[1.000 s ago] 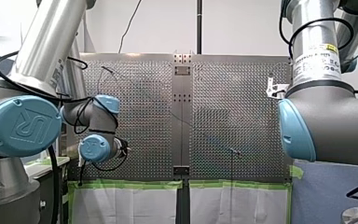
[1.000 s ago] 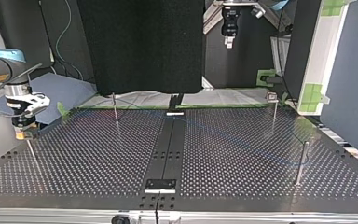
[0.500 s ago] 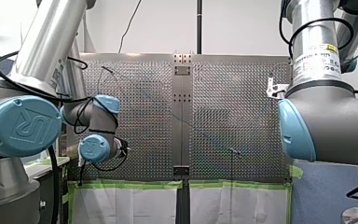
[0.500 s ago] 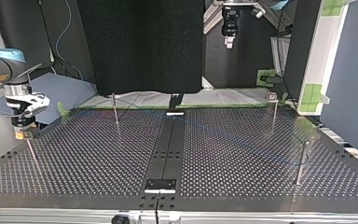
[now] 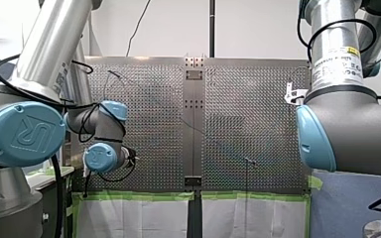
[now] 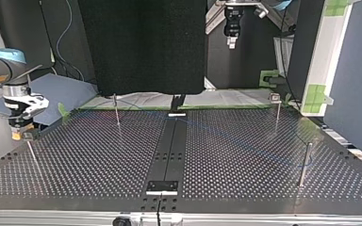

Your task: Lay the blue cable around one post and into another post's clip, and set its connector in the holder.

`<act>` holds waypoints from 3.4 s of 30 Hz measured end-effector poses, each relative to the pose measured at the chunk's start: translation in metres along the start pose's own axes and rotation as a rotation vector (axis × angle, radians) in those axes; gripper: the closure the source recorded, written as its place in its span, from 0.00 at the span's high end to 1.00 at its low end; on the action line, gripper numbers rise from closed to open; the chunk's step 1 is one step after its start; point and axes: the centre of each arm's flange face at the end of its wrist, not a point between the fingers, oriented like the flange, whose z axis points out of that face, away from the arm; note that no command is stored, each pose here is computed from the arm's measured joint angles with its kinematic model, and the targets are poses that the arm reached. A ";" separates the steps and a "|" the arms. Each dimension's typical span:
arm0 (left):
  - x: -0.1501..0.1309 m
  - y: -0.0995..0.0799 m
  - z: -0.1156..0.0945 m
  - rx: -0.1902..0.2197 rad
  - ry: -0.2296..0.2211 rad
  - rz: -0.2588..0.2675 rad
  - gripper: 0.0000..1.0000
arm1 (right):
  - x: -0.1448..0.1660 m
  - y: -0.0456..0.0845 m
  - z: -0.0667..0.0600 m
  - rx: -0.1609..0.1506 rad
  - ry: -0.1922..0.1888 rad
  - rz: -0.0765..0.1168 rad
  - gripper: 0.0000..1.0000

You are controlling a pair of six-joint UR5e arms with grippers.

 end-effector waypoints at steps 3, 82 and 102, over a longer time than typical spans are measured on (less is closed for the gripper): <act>0.000 0.000 0.000 0.000 0.000 0.000 1.00 | 0.000 0.002 0.000 -0.019 -0.003 -0.002 0.99; -0.011 -0.018 0.008 0.110 -0.084 -0.162 1.00 | -0.086 -0.244 -0.159 -0.008 -0.016 -0.130 0.99; -0.073 -0.021 0.029 0.006 -0.231 -0.190 1.00 | -0.141 -0.342 -0.199 0.238 -0.051 -0.144 0.99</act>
